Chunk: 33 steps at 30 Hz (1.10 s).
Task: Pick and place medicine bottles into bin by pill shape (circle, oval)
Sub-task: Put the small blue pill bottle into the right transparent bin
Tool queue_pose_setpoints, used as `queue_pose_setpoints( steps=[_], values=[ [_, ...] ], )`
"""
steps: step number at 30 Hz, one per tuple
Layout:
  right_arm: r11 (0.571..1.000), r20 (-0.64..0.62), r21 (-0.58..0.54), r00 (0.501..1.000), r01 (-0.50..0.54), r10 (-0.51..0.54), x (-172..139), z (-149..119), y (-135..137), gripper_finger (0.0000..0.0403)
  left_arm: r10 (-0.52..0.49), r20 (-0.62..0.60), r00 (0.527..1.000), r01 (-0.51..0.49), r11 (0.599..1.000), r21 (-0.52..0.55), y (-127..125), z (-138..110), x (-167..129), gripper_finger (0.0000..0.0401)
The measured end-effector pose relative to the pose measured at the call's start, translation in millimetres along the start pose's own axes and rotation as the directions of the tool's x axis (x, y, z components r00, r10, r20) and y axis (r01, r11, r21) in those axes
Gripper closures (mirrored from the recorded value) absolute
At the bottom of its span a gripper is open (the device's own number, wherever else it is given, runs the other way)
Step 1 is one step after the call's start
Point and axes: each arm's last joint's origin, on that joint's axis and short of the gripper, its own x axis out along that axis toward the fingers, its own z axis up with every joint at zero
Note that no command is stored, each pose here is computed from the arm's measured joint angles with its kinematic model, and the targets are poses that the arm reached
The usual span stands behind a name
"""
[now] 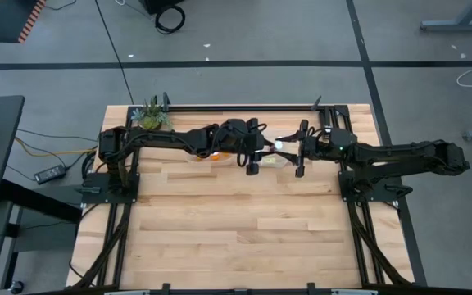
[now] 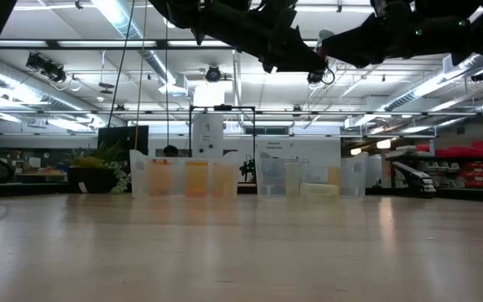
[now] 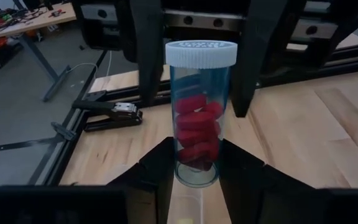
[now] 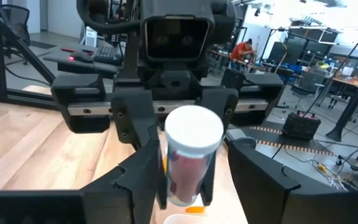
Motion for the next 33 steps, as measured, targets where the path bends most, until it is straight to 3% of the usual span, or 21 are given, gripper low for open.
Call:
queue_pose_setpoints(
  steps=[20, 33],
  values=[
    [1.000, 0.011, -0.019, 1.000, 0.001, -0.001, 0.3, 2.2, -0.5, 0.0206, 0.000, -0.009, 1.000, 0.000, 1.000, -0.001, 1.1, -1.1, -0.2, 0.0286],
    [1.000, 0.022, -0.020, 1.000, 0.005, -0.004, 0.3, 3.3, -0.9, 0.0261, 0.004, -0.010, 1.000, -0.004, 1.000, -0.003, 4.4, -1.7, -0.6, 0.0286]
  ],
)
